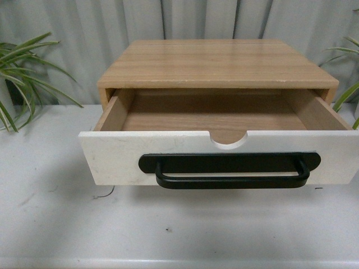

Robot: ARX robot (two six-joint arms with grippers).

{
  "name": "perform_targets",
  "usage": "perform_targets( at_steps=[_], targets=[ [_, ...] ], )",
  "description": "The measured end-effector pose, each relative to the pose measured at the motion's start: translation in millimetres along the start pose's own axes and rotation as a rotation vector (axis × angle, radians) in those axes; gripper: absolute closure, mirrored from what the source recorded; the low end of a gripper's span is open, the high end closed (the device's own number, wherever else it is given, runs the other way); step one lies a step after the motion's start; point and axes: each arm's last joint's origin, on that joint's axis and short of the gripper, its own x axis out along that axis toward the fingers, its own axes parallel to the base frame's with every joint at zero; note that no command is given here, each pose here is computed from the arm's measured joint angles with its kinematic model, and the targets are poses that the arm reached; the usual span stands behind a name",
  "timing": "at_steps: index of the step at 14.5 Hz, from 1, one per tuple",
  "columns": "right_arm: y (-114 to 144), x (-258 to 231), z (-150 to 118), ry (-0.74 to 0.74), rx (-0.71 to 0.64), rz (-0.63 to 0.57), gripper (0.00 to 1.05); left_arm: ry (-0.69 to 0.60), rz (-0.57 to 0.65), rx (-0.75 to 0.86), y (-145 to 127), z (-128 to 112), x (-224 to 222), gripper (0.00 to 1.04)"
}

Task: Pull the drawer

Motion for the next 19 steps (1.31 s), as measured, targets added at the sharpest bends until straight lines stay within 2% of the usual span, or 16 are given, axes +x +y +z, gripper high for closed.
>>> perform_targets(
  at_steps=[2,5,6,12,15,16,19],
  targets=[
    [0.0,-31.3,2.5,-0.075,0.036,-0.004,0.59,-0.045,0.002,0.022,11.7,-4.7,-20.1,0.67],
    [0.8,-70.4,-8.1,-0.107,0.047,-0.005,0.97,-0.018,0.006,0.022,13.8,-25.0,-43.0,1.03],
    [1.1,-73.9,-11.5,-0.104,0.046,-0.005,1.03,-0.025,0.005,0.026,13.8,-26.7,-48.5,1.03],
    [1.9,-88.6,-24.3,-0.101,0.05,-0.005,1.03,-0.027,0.001,0.027,13.7,-35.2,-65.7,1.03],
    [3.3,-114.6,-44.0,-0.136,0.05,-0.006,1.03,-0.019,0.001,0.027,14.6,-56.8,-95.8,1.03],
    [3.6,-115.8,-48.0,-0.102,0.05,-0.005,1.03,-0.03,0.001,0.027,14.5,-55.0,-99.0,1.03],
    [3.4,-122.9,-45.4,-0.128,0.05,-0.006,1.03,-0.039,0.001,0.027,14.4,-53.3,-105.9,1.03]
  ],
)
